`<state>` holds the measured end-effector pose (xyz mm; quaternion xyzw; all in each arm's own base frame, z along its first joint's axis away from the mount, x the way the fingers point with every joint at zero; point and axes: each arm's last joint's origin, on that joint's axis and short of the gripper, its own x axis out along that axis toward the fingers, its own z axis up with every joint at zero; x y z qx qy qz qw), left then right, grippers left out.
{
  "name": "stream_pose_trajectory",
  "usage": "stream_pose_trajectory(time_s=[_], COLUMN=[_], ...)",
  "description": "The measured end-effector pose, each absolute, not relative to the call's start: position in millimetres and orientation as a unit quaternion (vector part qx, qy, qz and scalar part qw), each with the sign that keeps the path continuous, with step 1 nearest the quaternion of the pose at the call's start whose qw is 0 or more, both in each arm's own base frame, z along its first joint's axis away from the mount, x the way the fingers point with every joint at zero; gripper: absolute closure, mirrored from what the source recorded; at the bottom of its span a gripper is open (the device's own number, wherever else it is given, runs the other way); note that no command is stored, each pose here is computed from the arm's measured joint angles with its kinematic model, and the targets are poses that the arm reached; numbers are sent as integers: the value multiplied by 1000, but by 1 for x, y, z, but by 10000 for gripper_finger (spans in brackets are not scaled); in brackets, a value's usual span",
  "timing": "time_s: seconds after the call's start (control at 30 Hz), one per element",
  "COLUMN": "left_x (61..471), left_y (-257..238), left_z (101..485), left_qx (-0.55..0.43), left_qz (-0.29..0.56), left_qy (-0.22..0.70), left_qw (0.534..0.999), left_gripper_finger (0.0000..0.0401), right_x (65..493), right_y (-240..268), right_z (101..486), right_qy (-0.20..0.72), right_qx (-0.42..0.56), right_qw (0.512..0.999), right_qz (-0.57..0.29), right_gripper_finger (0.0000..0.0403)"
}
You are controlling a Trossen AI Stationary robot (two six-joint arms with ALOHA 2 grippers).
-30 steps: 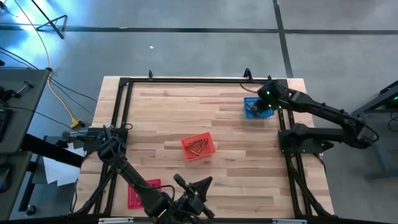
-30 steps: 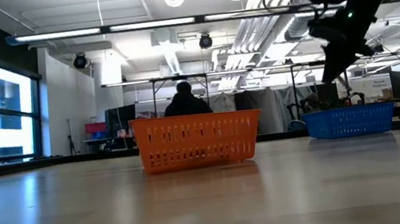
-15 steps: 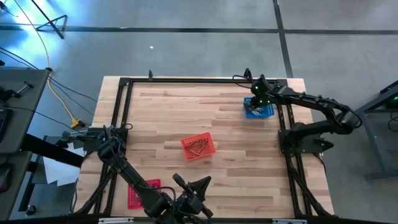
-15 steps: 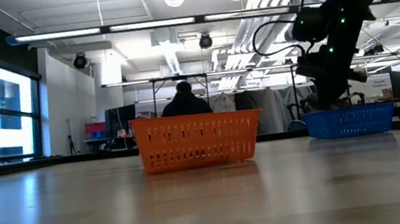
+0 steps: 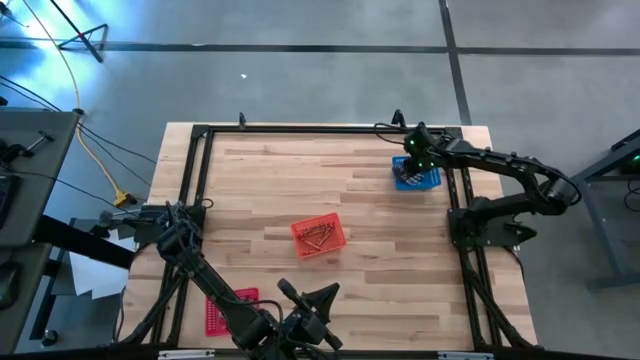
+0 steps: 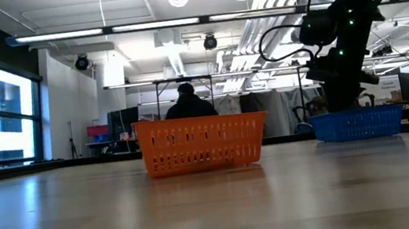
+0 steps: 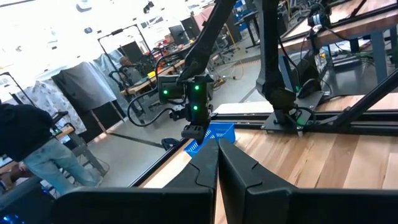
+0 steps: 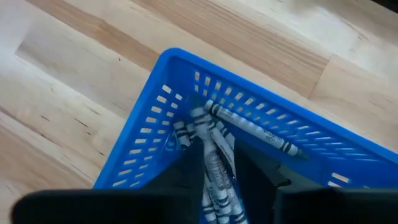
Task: Sort crayons
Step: Put the gray crayon into the blue bin, then put the blue crayon into the red bin
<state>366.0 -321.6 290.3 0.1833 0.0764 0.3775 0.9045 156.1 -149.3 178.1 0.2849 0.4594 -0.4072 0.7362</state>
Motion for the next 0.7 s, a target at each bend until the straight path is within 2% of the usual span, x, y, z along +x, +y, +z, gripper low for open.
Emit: stream_pose_trajectory(time_s=[0.17, 0.3, 0.5, 0.7], left_x=[366, 365, 359, 353], left_y=[-322, -323, -329, -334], left_z=[290, 290, 290, 286], left_qx=[185, 200, 200, 176], left_qz=[377, 375, 367, 347], left_qy=[77, 83, 81, 77], left_qw=[904, 902, 905, 918], left_gripper_finger=[400, 400, 400, 400], right_x=[155, 155, 156, 158], right_y=[-148, -145, -118, -51], right_z=[177, 181, 217, 254], right_qy=[468, 461, 404, 335], right_qx=[287, 301, 304, 303], right_qw=[731, 742, 803, 876], right_qz=[-406, -382, -316, -170], right_gripper_finger=[282, 265, 263, 263])
